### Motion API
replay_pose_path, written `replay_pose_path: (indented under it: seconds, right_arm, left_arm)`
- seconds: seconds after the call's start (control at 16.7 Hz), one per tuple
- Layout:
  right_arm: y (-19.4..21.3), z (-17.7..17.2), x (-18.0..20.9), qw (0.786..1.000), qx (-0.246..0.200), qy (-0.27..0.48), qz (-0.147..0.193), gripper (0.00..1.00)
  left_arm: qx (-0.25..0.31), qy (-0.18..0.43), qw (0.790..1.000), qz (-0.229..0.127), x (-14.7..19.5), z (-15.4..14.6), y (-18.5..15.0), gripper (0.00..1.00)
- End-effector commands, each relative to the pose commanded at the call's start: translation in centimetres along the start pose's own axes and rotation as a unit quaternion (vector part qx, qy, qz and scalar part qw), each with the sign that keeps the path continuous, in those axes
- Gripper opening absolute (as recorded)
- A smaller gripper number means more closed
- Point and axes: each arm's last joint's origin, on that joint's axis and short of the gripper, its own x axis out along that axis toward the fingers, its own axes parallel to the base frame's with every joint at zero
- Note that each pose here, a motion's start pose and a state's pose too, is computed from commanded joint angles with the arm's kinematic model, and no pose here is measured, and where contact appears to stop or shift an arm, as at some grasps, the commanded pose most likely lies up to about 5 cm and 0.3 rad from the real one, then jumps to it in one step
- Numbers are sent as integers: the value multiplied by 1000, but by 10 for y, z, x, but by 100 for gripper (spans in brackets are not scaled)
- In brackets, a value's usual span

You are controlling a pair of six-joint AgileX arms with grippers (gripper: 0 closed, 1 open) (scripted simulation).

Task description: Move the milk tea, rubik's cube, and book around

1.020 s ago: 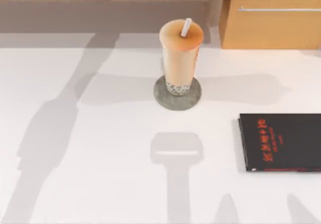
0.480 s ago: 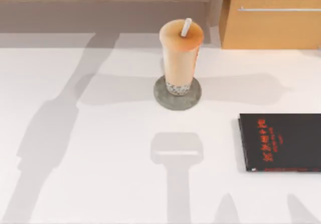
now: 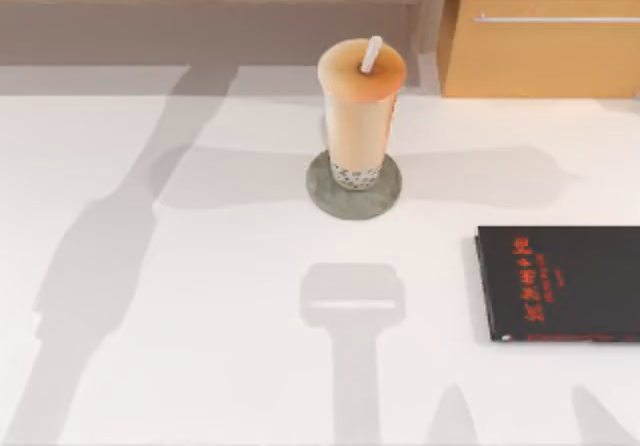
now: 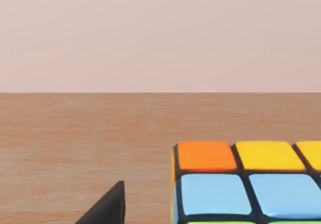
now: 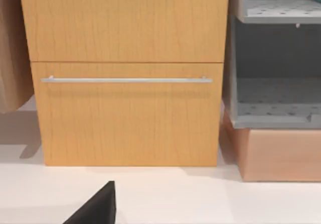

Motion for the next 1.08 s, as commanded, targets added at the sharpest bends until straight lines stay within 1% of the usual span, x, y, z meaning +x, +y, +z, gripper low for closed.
replay_pose_path:
  seconds: [0.3,0.42,0.54,0.66,0.96,1.08]
  right_arm:
    - [0,0,0,1000,0,0,0,100]
    - [0,0,0,1000,0,0,0,100]
    - [0,0,0,1000,0,0,0,100]
    - [0,0,0,1000,0,0,0,100]
    - [0,0,0,1000,0,0,0,100]
    - [0,0,0,1000,0,0,0,100]
  left_arm:
    - [-1,-1,1000,-2,-2,1,-2,100]
    - [-1,-5,1000,-2,-10,4,-1,100]
    - [2,4,1000,-1,-18,-2,-1,100]
    - [1,3,1000,-1,-28,-1,0,100]
    - [0,1,1000,1,-29,-1,1,100]
    - [0,1,1000,1,-34,2,5,100]
